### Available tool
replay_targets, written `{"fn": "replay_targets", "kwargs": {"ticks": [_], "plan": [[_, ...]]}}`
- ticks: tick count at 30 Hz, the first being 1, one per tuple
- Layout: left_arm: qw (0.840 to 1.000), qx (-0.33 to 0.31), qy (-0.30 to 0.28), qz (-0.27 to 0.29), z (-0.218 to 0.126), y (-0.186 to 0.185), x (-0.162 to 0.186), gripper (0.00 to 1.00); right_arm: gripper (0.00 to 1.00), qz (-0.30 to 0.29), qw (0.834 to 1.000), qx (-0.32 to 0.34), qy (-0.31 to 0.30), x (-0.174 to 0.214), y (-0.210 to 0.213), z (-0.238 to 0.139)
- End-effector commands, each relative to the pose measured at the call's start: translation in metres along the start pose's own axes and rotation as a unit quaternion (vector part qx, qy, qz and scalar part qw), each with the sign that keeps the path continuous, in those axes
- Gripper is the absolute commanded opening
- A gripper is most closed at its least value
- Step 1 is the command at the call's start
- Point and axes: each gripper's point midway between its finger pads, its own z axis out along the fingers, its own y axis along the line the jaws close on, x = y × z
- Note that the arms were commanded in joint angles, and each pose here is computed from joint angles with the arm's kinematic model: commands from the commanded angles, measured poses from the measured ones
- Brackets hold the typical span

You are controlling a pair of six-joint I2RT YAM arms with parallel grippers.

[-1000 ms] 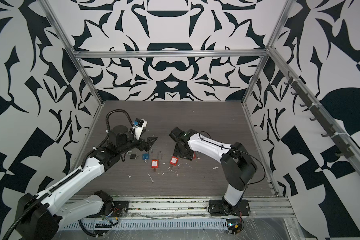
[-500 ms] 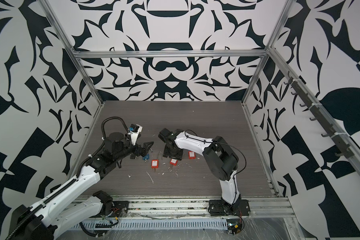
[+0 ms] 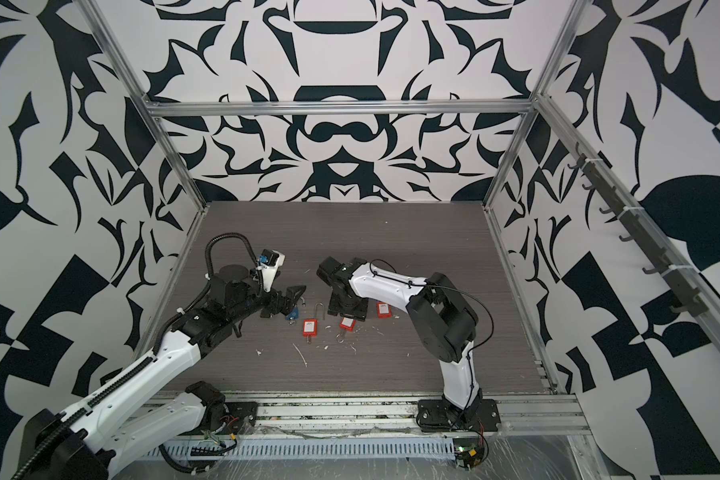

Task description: Lock with the key

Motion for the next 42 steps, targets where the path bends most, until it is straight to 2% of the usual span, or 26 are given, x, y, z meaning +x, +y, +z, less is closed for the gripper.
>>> {"fn": "replay_targets", "kwargs": {"ticks": [1,6,16,22,33,38,42], "plan": [[1.000,0.007,-0.005,-0.002,-0.002,-0.002,-0.009,0.96,0.66,0.008,1.000,0.002,-0.017,0.002,-0.007,-0.018],[1.000,0.006,-0.002,-0.002,-0.002,-0.002,-0.009,0.96,0.65,0.005,1.000,0.001,0.019,0.011,-0.001,0.000],[1.000,0.007,0.009,0.001,0.000,-0.002,-0.004,0.96,0.61,0.005,0.999,-0.001,0.044,0.016,0.002,0.015],[1.000,0.006,0.014,0.000,0.001,-0.001,-0.003,0.96,0.54,0.004,0.998,-0.009,0.060,0.018,0.005,0.022],[1.000,-0.008,0.011,0.009,-0.003,0.003,-0.005,0.96,0.42,-0.008,0.998,-0.018,0.053,0.015,0.009,0.016],[0.999,-0.040,-0.001,0.033,-0.011,0.012,-0.017,0.97,0.38,-0.047,0.998,-0.036,0.037,0.012,0.018,-0.004],[0.996,-0.043,-0.018,0.072,-0.022,0.011,-0.032,0.97,0.36,-0.115,0.990,-0.078,0.004,0.005,0.032,-0.034]]}}
